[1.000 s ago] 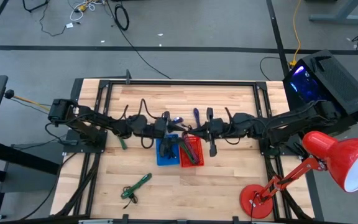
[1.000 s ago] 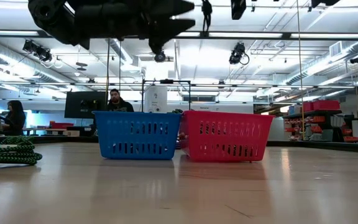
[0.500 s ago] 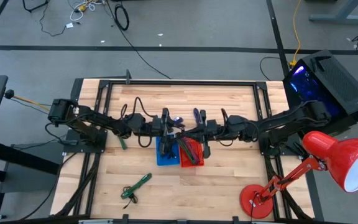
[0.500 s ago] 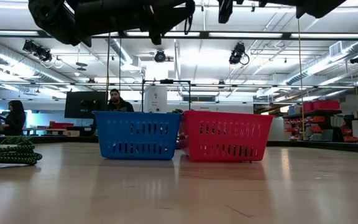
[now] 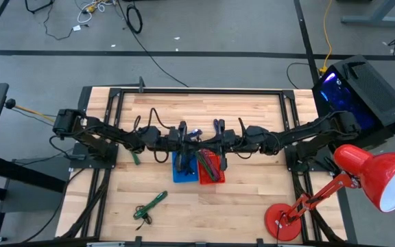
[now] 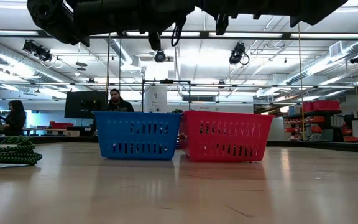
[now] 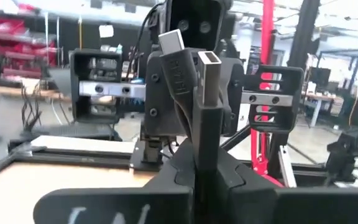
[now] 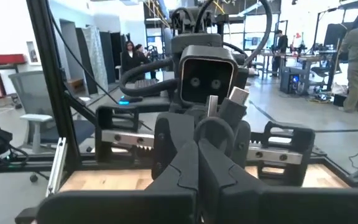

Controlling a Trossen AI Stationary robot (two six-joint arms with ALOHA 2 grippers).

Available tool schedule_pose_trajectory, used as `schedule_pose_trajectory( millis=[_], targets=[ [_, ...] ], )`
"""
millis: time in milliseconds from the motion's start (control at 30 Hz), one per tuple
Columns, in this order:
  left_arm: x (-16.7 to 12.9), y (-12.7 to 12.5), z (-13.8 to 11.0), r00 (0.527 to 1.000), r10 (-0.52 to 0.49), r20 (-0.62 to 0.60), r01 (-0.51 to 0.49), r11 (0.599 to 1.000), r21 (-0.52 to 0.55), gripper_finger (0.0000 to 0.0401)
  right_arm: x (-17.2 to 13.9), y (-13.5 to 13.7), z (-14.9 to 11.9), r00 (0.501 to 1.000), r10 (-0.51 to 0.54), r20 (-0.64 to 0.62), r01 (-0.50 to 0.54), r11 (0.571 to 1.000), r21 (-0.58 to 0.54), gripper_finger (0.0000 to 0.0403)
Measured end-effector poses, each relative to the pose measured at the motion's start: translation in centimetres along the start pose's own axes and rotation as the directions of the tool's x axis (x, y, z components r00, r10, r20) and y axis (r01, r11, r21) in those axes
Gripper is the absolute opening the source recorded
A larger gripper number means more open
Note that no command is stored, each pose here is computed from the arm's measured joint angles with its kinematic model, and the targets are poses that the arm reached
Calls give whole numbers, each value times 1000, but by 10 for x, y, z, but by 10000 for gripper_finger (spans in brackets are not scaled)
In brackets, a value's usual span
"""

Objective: Pick & Place USB Port
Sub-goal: Put the black USB cable into the blue basket

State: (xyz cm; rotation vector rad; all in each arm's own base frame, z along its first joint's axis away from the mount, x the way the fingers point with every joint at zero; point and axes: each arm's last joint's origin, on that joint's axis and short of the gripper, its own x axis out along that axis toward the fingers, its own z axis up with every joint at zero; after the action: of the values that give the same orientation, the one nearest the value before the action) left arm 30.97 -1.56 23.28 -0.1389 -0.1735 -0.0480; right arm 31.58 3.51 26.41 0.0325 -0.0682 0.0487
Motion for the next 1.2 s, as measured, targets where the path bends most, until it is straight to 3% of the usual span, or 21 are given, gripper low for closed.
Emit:
schedule_pose_trajectory(
  millis=[267,367,533,700,867,933,1200],
  targets=[
    [-3,-25,-21,978,68,-197,-100,982,-158,12,-9,-16,2,995,-32,-98,29,999,-27,18],
    [-12,-42,-43,928,109,-355,-174,972,-157,12,-15,-29,15,992,-96,-77,93,995,-42,28],
    [-27,-72,-54,874,254,-413,-362,909,-206,12,-27,-43,23,984,-140,-110,134,989,-59,38],
    [-37,-97,-53,868,352,-350,-458,841,-290,12,-33,-50,28,978,-171,-117,162,983,-85,40],
    [-46,-97,-58,790,524,-318,-610,721,-329,12,-34,-49,27,978,-156,-136,145,986,-87,41],
    [-47,-97,-58,776,549,-310,-630,685,-366,11,-34,-47,25,977,-139,-164,126,988,-86,41],
    [-45,-90,-60,765,557,-324,-644,652,-400,11,-34,-39,21,975,-98,-201,77,991,-108,41]
  ],
)
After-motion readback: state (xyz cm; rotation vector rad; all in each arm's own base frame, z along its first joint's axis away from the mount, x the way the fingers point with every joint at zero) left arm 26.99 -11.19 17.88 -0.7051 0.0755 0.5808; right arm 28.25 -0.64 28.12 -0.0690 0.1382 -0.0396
